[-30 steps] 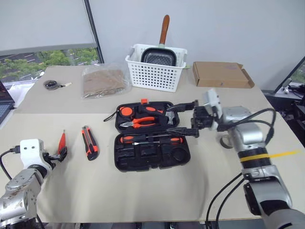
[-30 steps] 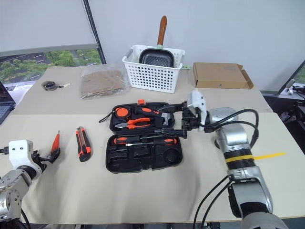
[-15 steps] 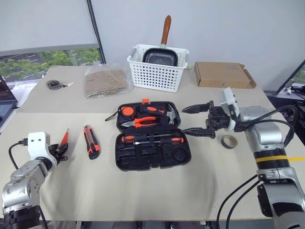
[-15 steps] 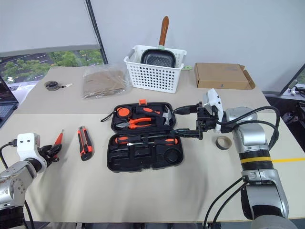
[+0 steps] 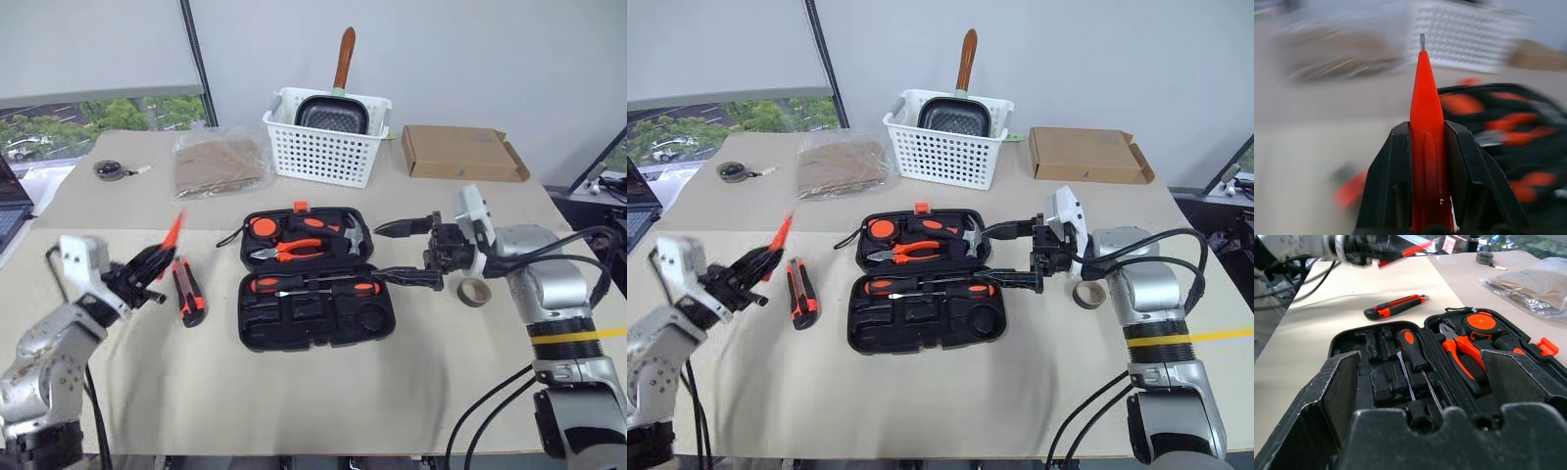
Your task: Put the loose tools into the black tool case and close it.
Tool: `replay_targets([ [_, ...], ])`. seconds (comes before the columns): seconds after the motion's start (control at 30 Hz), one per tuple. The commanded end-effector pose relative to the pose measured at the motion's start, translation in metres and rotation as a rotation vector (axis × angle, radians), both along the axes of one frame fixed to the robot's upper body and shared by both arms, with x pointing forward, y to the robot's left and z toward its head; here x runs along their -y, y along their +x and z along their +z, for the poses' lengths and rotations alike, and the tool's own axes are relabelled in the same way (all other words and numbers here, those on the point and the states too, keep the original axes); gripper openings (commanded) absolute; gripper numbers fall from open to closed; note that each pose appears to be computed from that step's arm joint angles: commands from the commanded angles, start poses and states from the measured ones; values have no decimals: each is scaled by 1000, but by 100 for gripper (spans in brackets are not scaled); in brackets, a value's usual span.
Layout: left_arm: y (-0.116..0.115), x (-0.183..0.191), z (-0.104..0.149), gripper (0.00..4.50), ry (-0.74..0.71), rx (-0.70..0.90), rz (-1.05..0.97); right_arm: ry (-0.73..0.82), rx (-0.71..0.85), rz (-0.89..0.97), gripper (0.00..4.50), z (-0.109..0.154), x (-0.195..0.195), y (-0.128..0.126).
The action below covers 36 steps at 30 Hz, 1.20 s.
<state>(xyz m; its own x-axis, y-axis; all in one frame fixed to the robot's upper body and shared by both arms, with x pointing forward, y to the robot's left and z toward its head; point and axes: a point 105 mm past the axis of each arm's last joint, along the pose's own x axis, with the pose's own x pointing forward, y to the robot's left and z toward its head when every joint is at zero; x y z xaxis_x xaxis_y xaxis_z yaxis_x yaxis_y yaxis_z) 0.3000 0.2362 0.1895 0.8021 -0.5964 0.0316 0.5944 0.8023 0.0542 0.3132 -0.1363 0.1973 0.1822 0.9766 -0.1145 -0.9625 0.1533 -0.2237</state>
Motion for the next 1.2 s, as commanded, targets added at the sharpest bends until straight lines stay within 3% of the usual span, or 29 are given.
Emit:
replay_targets([
  [0.03, -5, 51, -5, 46, 245, 47, -377, 19, 39, -17, 450, 11, 5, -9],
  [0.13, -10, 73, -42, 46, 472, 5, -620, 12, 45, -49, 450, 9, 8, -12],
  [0.3, -5, 94, -64, 46, 569, -9, -793, -1, 52, -89, 450, 8, 13, -17],
  [0.6, 8, 102, -80, 46, 628, -13, -760, -11, 59, -127, 450, 8, 19, -21],
  [0.77, 13, 82, -90, 46, 784, -62, -681, -20, 60, -121, 450, 7, 18, -18],
  [1.2, -4, 95, -105, 46, 808, -109, -730, -33, 69, -111, 450, 3, 18, -14],
])
